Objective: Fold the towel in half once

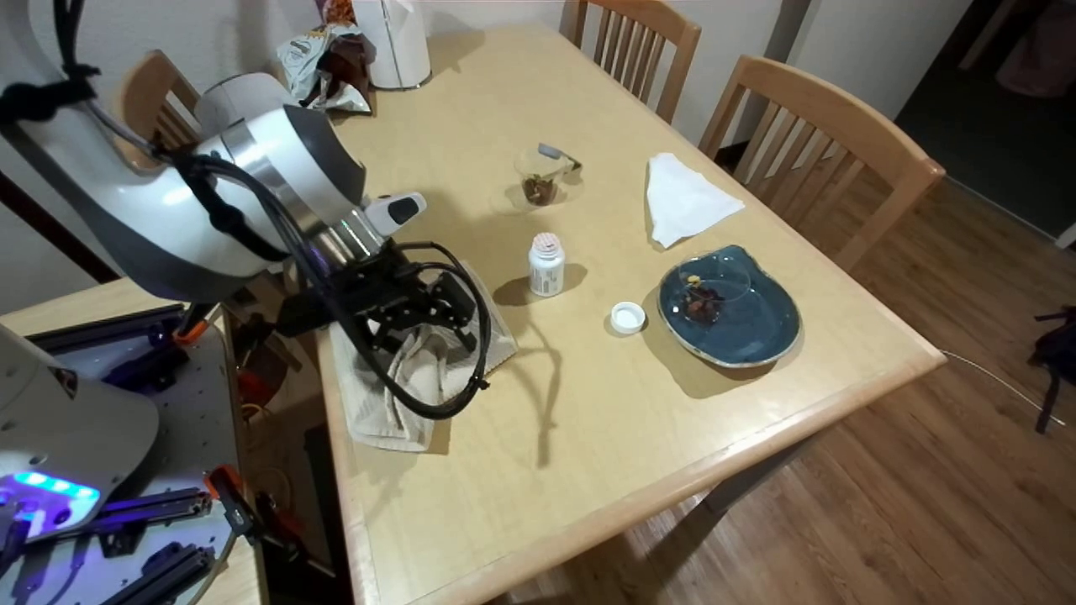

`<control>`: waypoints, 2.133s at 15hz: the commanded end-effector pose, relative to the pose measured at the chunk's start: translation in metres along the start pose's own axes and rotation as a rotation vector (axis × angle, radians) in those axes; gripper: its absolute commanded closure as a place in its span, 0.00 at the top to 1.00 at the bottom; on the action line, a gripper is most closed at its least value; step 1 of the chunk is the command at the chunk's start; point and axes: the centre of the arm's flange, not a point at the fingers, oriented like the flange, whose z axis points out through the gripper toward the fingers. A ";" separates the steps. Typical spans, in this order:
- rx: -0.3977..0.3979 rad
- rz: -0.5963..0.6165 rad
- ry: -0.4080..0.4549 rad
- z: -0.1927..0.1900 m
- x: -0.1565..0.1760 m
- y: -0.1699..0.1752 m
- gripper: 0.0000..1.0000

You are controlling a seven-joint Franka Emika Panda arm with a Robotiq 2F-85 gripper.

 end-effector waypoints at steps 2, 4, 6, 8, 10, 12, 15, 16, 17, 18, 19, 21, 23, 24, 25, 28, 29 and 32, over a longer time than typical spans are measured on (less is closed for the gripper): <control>0.007 0.003 0.002 0.000 -0.005 0.002 1.00; 0.004 -0.003 0.003 0.000 -0.002 0.001 1.00; 0.004 -0.003 0.003 0.000 -0.002 0.001 1.00; 0.004 -0.003 0.003 0.000 -0.002 0.001 1.00; 0.004 -0.003 0.003 0.000 -0.002 0.001 1.00; 0.069 -0.023 0.095 -0.006 0.009 -0.004 1.00; 0.162 -0.083 0.245 -0.035 0.031 -0.024 1.00; 0.189 -0.100 0.295 -0.046 0.036 -0.027 1.00; 0.215 -0.115 0.346 -0.059 0.040 -0.030 1.00; 0.245 -0.132 0.391 -0.072 0.043 -0.032 1.00; 0.265 -0.143 0.447 -0.090 0.046 -0.034 1.00; 0.290 -0.168 0.534 -0.119 0.046 -0.038 1.00; 0.299 -0.191 0.602 -0.142 0.042 -0.041 1.00; 0.287 -0.196 0.619 -0.150 0.040 -0.043 1.00; 0.287 -0.199 0.646 -0.157 0.037 -0.044 1.00; 0.290 -0.193 0.704 -0.167 0.030 -0.043 1.00; 0.269 -0.205 0.661 -0.136 0.044 -0.063 1.00; 0.266 -0.200 0.696 -0.148 0.039 -0.066 1.00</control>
